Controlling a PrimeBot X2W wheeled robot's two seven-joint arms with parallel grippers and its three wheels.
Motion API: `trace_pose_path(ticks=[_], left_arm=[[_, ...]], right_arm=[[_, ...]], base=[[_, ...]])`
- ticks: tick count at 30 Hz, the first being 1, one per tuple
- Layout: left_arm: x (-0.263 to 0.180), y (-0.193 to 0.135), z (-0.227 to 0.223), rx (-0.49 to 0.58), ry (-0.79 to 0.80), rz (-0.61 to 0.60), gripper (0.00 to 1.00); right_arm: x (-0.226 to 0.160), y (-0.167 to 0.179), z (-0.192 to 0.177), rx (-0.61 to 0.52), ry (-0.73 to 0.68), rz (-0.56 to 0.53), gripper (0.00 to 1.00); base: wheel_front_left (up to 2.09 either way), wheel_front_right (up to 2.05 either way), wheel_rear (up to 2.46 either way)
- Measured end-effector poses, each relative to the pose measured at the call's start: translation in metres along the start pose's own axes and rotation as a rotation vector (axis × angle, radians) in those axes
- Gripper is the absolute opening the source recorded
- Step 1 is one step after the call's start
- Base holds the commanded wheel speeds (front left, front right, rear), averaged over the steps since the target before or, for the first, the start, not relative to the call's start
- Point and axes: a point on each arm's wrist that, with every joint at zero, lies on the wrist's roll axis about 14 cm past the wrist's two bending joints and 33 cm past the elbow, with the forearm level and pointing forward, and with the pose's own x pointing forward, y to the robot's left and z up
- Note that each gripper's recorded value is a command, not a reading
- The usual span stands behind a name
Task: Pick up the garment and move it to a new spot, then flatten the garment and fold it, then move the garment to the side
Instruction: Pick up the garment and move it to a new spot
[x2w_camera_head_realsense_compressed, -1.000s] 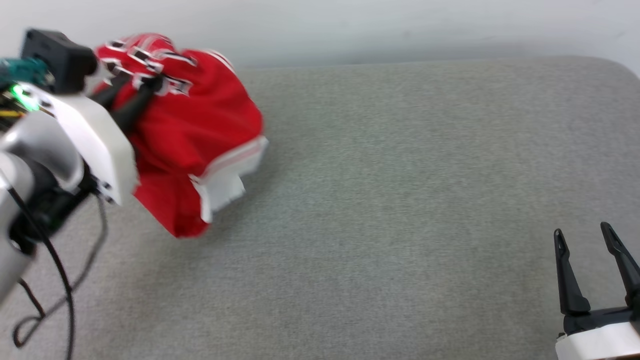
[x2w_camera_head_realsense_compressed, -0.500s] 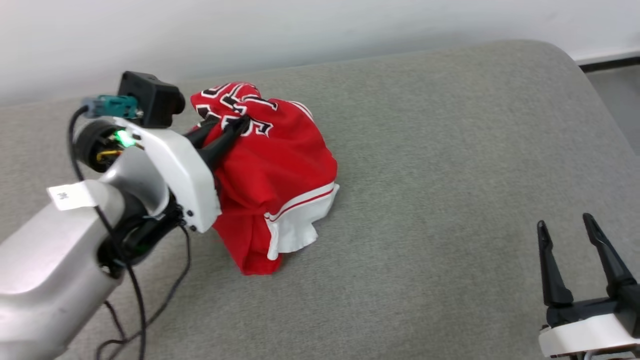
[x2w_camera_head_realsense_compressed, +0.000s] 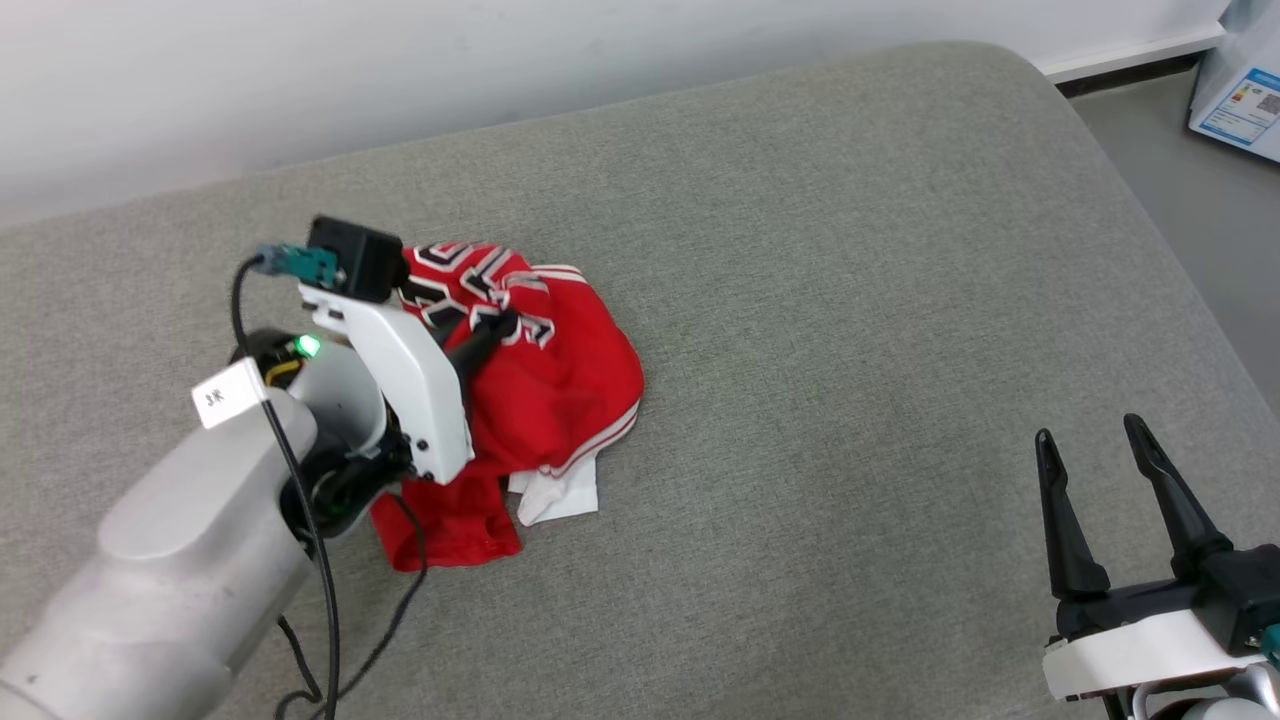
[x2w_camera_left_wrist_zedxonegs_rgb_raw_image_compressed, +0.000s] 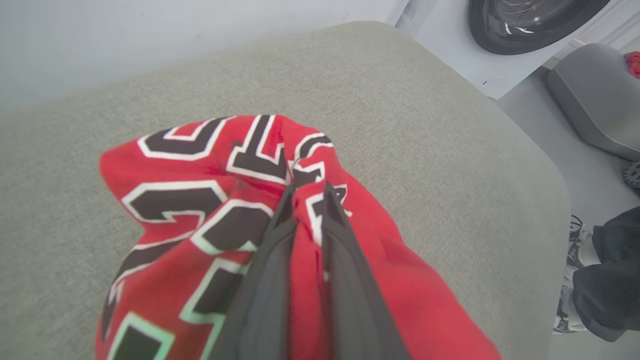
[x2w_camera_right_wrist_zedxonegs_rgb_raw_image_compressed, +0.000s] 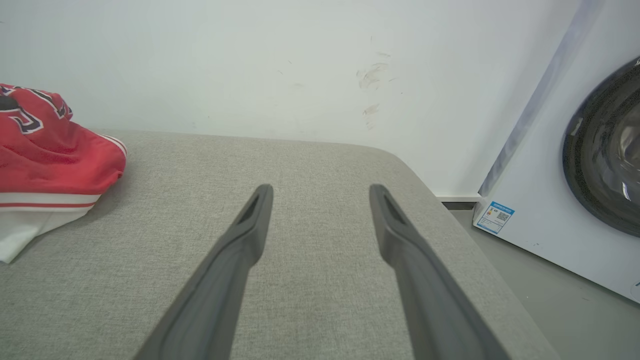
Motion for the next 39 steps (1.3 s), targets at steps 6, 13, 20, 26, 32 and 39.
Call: trace_pose_path(ticks=[6, 13, 20, 26, 32, 39], left_arm=[[0.014, -0.006, -0.029, -0.165, 0.065, -0.028, 0.0], [0.019, -0.008, -0.025, -0.254, 0.05, -0.033, 1.0], [-0.009, -0.01, 0.042, -0.196, -0.188, -0.066, 1.0], [-0.062, -0.011, 0.092, -0.051, -0.438, -0.054, 1.0], [-0.122, 0.001, 0.094, 0.071, -0.564, 0.071, 1.0], [-0.183, 0.01, 0.062, -0.057, -0.646, 0.182, 1.0]], right_arm=[[0.001, 0.001, -0.002, 0.013, 0.007, -0.006, 1.0], [0.01, 0.009, 0.001, 0.02, -0.007, 0.016, 1.0], [0.02, 0.02, 0.004, 0.02, -0.027, 0.061, 1.0], [0.032, 0.033, 0.011, 0.019, -0.056, 0.114, 1.0], [0.04, 0.044, 0.019, 0.064, -0.09, 0.139, 1.0], [0.046, 0.057, 0.023, 0.08, -0.107, 0.181, 1.0]], base=[[0.0, 0.0, 0.0], [0.0, 0.0, 0.0], [0.0, 0.0, 0.0], [0.0, 0.0, 0.0], [0.0, 0.0, 0.0], [0.0, 0.0, 0.0]])
